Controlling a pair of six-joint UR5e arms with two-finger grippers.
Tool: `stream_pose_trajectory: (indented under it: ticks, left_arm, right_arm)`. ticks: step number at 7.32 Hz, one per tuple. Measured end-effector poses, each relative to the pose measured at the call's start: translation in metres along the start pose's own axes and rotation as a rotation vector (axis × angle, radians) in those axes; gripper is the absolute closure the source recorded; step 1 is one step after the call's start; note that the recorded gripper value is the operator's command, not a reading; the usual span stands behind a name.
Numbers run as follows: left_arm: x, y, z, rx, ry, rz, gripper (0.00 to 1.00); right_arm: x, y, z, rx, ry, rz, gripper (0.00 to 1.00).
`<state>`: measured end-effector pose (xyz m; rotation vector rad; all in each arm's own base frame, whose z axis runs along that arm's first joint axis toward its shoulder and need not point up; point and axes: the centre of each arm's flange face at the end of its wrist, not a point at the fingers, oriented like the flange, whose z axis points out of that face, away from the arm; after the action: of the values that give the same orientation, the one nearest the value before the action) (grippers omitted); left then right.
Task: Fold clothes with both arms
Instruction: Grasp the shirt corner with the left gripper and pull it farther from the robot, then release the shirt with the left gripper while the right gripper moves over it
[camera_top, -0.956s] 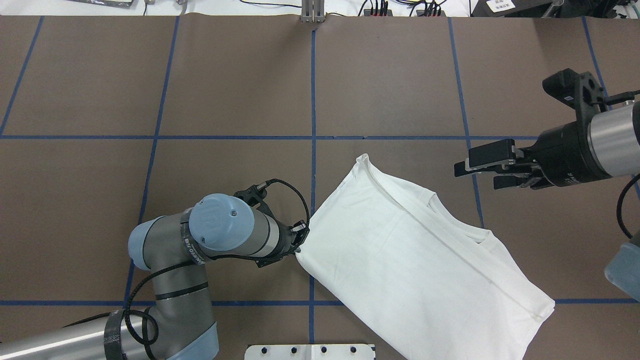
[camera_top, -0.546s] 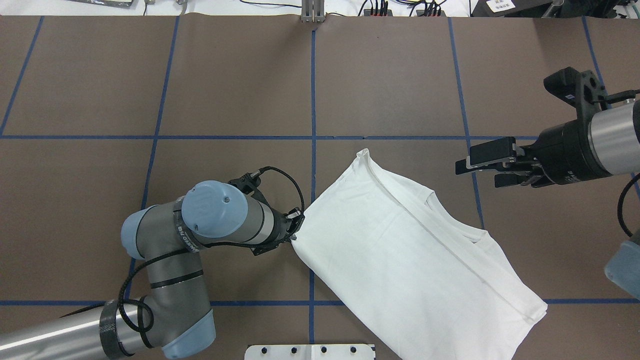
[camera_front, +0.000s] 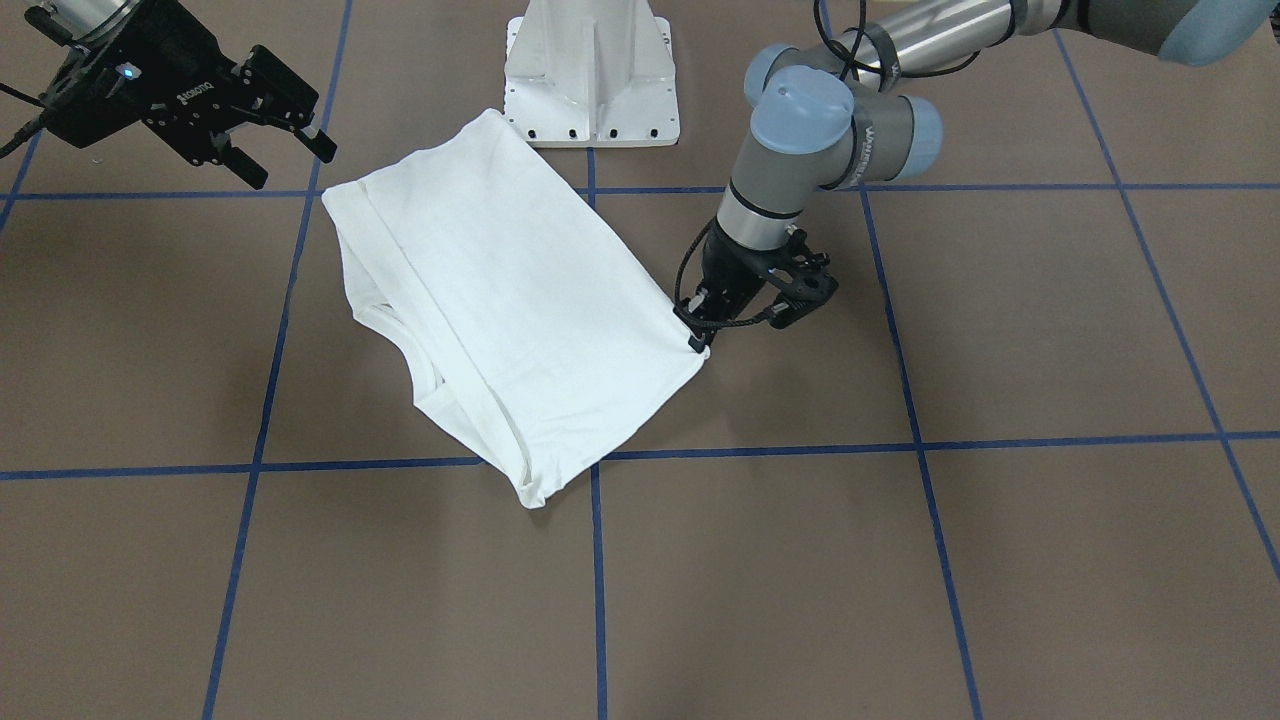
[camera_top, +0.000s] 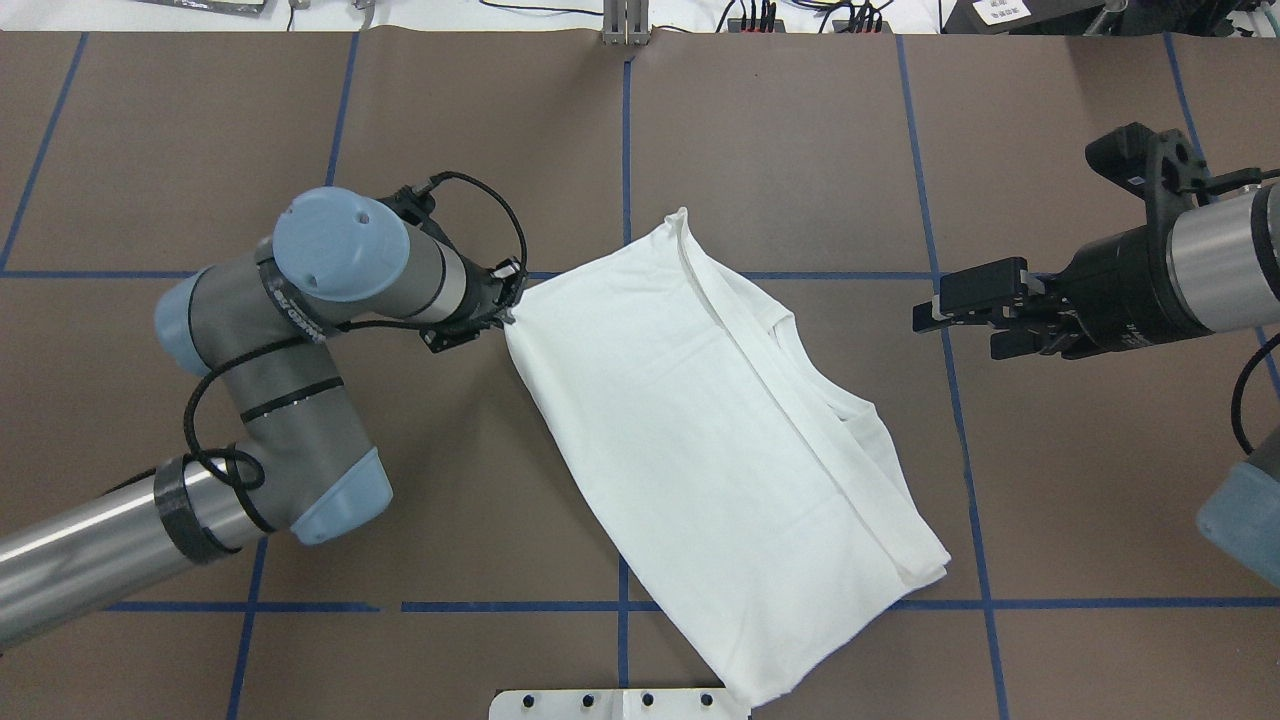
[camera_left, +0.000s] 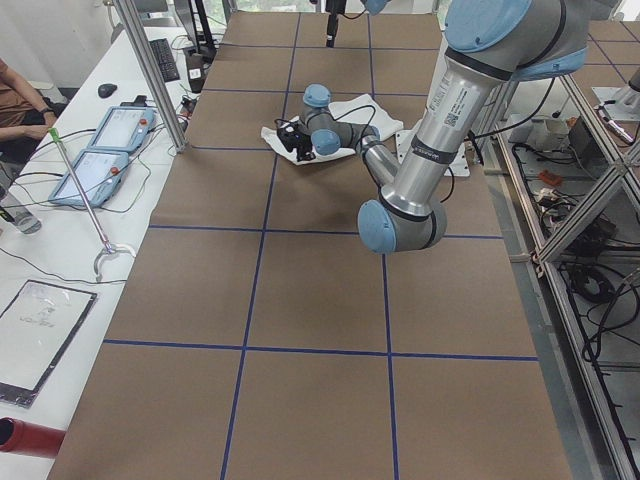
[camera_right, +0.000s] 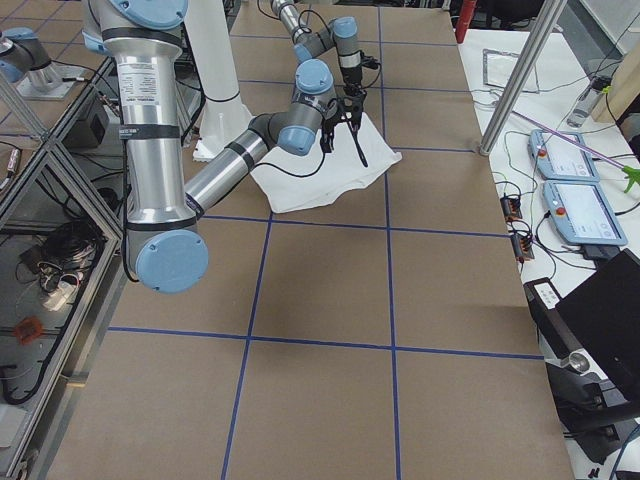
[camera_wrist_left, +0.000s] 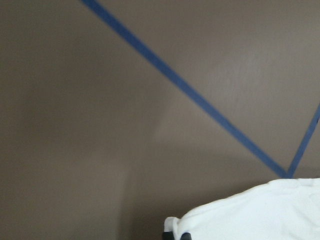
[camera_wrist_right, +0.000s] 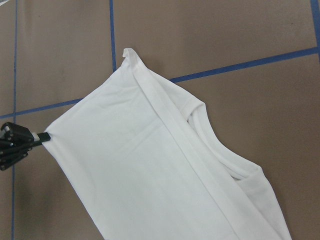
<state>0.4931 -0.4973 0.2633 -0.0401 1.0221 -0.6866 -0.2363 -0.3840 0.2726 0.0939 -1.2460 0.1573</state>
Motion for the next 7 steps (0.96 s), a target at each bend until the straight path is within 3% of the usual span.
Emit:
stream_pose_trajectory:
  ticks: [3,6,7]
  left_arm:
    - [0.051,-0.110,0.029,0.124,-0.016,0.052,1.00]
    - [0.095,-0.164,0.043,0.198,0.093,0.114,1.00]
    - [0.106,-0.170,0.046,0.223,0.130,0.129,0.57]
  right_arm:
    - [-0.002,-0.011,0.013,0.000,0.007,0.002,0.00]
    - [0.002,-0.015,0.021,-0.004,0.020,0.008,0.00]
    - [0.003,-0.016,0.022,-0.005,0.023,0.010,0.00]
